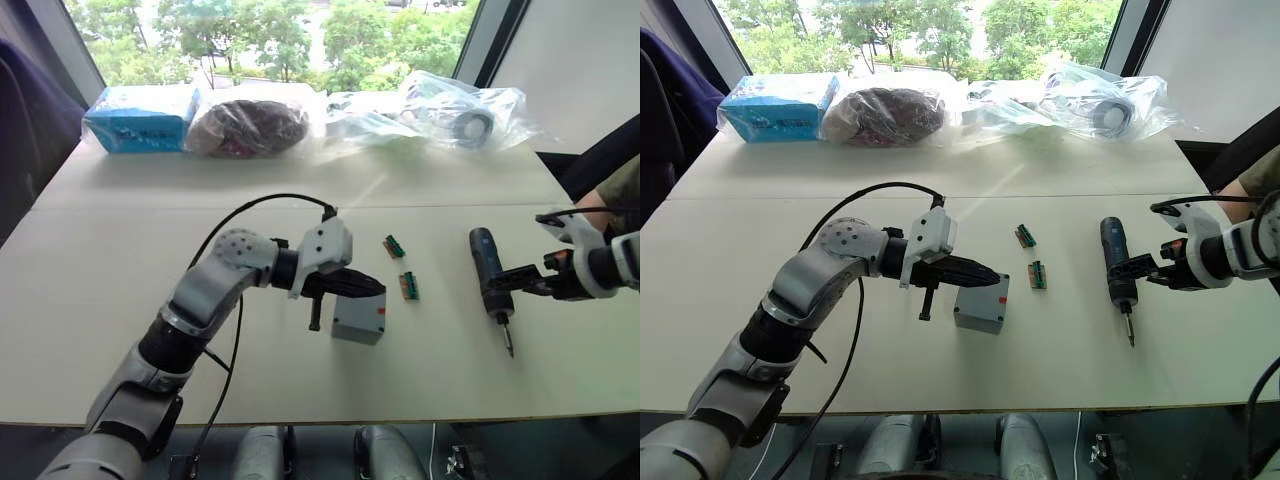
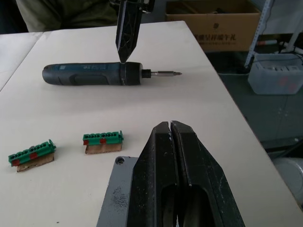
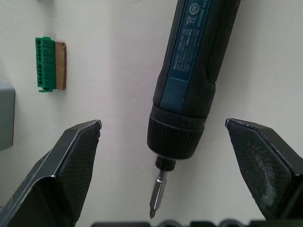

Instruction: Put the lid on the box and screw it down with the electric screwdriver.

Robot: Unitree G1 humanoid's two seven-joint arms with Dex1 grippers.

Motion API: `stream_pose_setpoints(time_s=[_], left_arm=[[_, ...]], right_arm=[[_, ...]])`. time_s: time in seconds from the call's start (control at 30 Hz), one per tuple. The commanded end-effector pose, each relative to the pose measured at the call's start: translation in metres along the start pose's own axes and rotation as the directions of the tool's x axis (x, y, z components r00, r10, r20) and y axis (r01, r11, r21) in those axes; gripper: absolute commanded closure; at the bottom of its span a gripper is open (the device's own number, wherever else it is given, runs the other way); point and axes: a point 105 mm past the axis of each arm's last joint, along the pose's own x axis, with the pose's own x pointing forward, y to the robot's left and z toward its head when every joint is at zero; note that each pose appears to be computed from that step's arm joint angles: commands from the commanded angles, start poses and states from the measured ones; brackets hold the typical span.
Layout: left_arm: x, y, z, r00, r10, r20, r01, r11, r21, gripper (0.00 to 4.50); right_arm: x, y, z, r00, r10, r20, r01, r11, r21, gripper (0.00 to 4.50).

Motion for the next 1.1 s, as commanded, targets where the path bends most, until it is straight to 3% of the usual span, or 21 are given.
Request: stream_pose_setpoints(time_s=[0.03,0.43,0.6,0.67,0.73,0.8,0.9,1.03,1.1], left_arm=[[0.001,-0.001,0.005,1.0,0.019,0.008,-0.02,0.999,0.027,4.5],[-0.001,-0.003,0.003,0.998,0.058,0.005,-0.058,0.998,-0.004,4.5],[-0.002,-0.003,0.006,0.998,0.063,0.004,-0.063,0.998,-0.003,4.5],[-0.003,-0.002,0.005,0.998,0.067,0.0,-0.067,0.998,-0.007,4.5],[-0.005,-0.001,0.003,0.997,0.075,-0.009,-0.075,0.997,-0.01,4.5],[-0.008,0.002,0.001,0.996,0.084,-0.018,-0.085,0.996,-0.013,4.5],[-0.015,0.008,-0.003,0.993,0.11,-0.034,-0.111,0.994,-0.017,4.5],[-0.026,0.018,-0.004,0.99,0.132,-0.053,-0.132,0.991,-0.011,4.5],[-0.031,0.02,-0.003,0.99,0.132,-0.054,-0.133,0.991,-0.012,4.5]], right_arm=[[0.002,-0.006,0.005,0.999,-0.032,-0.006,0.032,0.999,-0.045,0.05],[0.036,-0.015,-0.001,0.993,-0.053,-0.106,0.038,0.99,-0.135,0.05],[0.046,-0.018,-0.009,0.987,-0.055,-0.151,0.029,0.985,-0.168,1.45],[0.048,-0.018,-0.012,0.985,-0.051,-0.165,0.022,0.985,-0.173,2.33],[0.049,-0.017,-0.016,0.983,-0.044,-0.176,0.013,0.985,-0.171,2.71],[0.049,-0.017,-0.016,0.984,-0.04,-0.172,0.011,0.986,-0.165,2.72],[0.045,-0.015,-0.004,0.995,-0.02,-0.097,0.004,0.987,-0.161,2.72],[0.019,-0.015,0.045,0.987,-0.034,0.159,0.062,0.983,-0.174,2.72],[-0.001,-0.002,0.07,0.955,0.021,0.295,0.046,0.975,-0.22,2.72]])
